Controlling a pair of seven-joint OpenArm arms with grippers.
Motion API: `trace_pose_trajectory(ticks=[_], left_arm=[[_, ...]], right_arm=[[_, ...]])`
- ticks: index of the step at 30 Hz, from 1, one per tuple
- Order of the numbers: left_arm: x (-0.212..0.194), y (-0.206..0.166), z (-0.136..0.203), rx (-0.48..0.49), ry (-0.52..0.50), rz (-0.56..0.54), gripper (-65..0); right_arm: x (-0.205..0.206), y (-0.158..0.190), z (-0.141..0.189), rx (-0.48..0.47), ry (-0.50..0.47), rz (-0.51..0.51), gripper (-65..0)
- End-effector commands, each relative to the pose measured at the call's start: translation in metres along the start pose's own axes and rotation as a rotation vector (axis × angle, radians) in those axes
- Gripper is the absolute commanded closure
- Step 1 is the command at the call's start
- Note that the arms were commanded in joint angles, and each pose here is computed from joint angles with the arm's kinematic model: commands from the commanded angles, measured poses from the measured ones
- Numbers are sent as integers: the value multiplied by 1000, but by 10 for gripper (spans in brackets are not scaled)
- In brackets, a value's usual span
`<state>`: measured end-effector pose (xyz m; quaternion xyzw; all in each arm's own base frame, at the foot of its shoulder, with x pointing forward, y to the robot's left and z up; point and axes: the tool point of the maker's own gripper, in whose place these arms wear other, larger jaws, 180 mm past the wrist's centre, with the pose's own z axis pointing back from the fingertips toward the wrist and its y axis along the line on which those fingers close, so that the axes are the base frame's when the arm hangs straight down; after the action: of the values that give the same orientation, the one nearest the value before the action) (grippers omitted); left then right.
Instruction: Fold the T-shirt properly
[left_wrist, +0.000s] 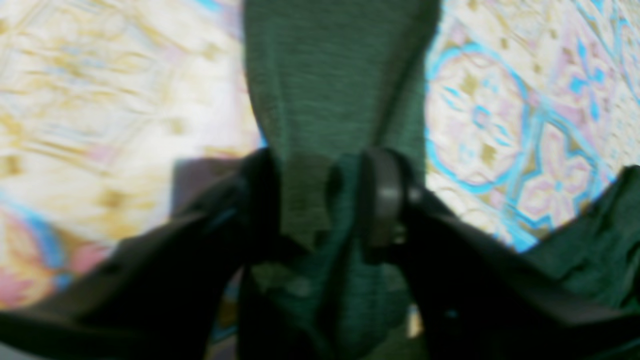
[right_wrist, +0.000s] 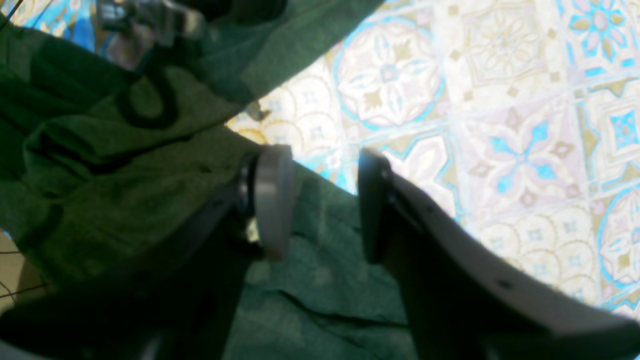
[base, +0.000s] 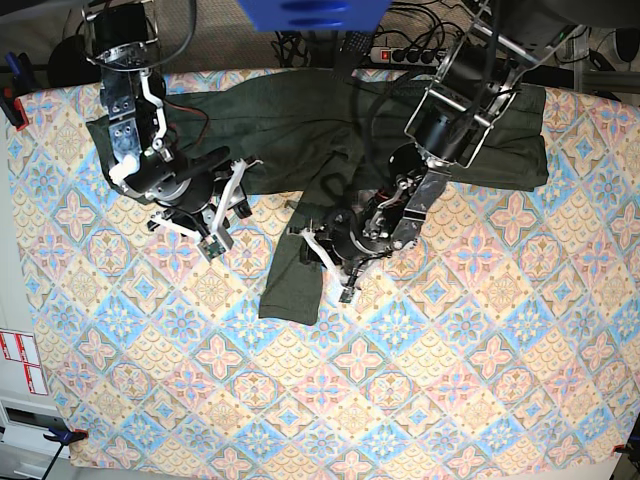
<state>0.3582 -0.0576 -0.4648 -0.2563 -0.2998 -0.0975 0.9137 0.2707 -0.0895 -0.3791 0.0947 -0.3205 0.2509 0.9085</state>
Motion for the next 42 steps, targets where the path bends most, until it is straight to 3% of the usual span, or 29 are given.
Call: trace_pose_trajectory(ticks=[1, 5, 7, 12, 20, 33, 42], left_arm=[[-1, -2, -1, -5, 22, 3, -152], [-2, 0, -1, -4, 25, 2, -29], [1, 2, 1, -3, 16, 4, 0], [23, 8, 20, -2, -68, -26, 0], [52, 51, 88, 69, -268, 20, 0], [17, 80, 211, 198, -389, -38, 0], [-14, 99, 275, 324, -390, -30, 0]], right_arm=[[12, -3, 5, -5, -43, 11, -217], [7, 1, 5, 1, -34, 8, -217], [9, 1, 7, 1, -41, 11, -217], [10, 1, 7, 0, -44, 12, -217], [10, 1, 7, 0, -44, 12, -217], [8, 0, 6, -2, -37, 11, -217], [9, 0, 6, -3, -40, 12, -217]])
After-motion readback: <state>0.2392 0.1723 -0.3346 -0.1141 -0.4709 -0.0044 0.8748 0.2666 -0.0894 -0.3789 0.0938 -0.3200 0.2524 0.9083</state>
